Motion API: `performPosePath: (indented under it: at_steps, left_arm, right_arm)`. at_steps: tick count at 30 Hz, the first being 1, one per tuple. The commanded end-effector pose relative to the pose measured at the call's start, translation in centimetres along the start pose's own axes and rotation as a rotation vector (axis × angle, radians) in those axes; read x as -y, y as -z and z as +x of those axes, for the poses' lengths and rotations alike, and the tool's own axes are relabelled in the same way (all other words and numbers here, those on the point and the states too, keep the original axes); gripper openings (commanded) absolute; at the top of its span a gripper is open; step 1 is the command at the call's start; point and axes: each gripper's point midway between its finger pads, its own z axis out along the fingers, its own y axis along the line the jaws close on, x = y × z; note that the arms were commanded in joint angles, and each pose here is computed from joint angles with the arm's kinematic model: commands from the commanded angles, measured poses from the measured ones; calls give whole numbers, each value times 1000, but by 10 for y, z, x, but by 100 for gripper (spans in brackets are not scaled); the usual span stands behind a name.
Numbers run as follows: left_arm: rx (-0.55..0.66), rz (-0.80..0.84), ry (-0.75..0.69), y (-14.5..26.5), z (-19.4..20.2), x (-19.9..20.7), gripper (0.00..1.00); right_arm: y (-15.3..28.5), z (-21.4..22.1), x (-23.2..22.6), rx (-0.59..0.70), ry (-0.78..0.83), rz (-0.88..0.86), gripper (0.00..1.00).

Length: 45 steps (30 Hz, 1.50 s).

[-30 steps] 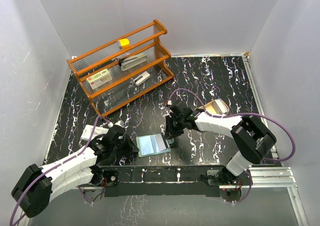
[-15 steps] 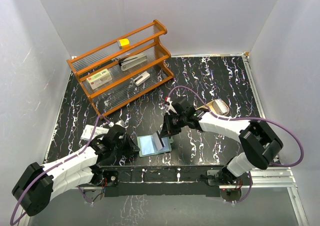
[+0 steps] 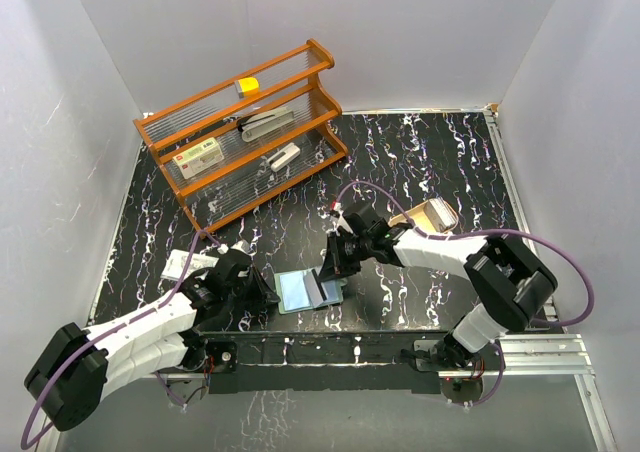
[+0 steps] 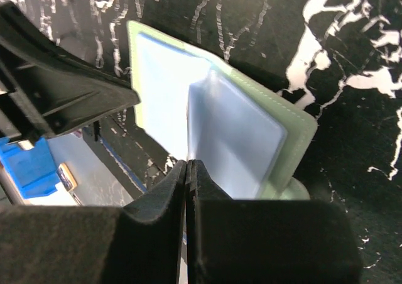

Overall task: Put the credit cards into the card holder
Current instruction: Insert the credit card into the card holder.

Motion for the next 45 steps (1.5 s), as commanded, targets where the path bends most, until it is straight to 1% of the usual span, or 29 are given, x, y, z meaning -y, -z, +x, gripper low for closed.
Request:
performPosePath:
  at_steps: [1,10,20,29,39,45]
  left_arm:
    - [-6,7,-1,-1,1,0,0]
    - [-15,7,-2,-3,2,2,0]
    - [-24,7,-8,-5,1,5,0]
    - [-27,-50,-28,-8,4,-12,0]
    - [-24,-39,-11,-7,6,-14,0]
    - [-26,-41,-3,-9,6,-13,0]
  right_arm:
    - [-9,1,6,8,-1,-13,0]
    - [-17,8,15,-13,-13,-8,0]
    - [-22,4,19,-10,1,5,0]
    - [-22,3,31,22,13,56,0]
    - [-22,-8,26,74,3,44,0]
    - [-21,-12,33,107,-14,85,0]
